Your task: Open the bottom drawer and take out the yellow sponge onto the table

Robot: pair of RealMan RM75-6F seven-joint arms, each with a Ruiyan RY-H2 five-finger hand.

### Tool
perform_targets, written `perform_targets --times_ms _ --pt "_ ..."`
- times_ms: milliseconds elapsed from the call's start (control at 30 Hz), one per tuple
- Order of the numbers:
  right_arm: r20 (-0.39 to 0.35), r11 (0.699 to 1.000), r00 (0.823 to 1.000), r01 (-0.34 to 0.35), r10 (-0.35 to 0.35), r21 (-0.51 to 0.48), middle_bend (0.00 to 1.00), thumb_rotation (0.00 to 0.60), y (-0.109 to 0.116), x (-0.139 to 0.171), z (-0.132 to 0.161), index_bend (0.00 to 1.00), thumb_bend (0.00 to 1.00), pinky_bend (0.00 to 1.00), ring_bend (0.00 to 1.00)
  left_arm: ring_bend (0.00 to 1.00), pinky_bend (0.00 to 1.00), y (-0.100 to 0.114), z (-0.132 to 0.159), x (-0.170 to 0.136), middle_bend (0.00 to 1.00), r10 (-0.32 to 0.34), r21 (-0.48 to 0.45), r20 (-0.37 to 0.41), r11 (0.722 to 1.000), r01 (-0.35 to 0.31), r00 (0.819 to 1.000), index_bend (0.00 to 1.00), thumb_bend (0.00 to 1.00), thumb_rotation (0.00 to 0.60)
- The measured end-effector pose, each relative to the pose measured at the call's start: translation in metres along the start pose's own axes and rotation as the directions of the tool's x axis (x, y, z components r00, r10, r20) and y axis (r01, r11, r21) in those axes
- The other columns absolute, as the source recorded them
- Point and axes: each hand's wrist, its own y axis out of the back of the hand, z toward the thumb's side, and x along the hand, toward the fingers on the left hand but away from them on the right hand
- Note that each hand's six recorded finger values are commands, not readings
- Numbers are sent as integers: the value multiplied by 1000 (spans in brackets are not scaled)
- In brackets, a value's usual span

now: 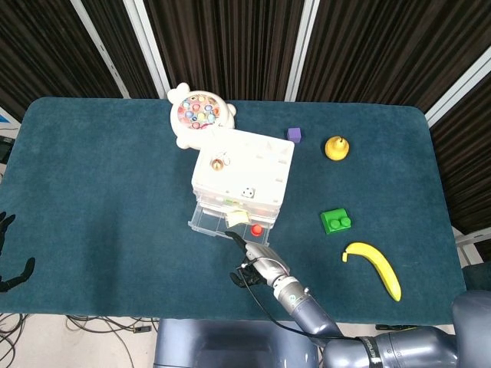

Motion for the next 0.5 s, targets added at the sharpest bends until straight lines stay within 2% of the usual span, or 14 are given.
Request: perform_targets --times_ms 267,500 --pt "27 999 999 -17 16 34 1000 600 -1 -5 0 49 475 1000 1000 0 0 0 0 0 0 -3 0 -1 1000 3 1000 34 357 600" --pt "38 999 999 -34 33 33 1000 600 0 -8 0 115 475 1000 1000 0 0 0 0 0 0 -5 0 -3 1000 5 1000 34 357 600"
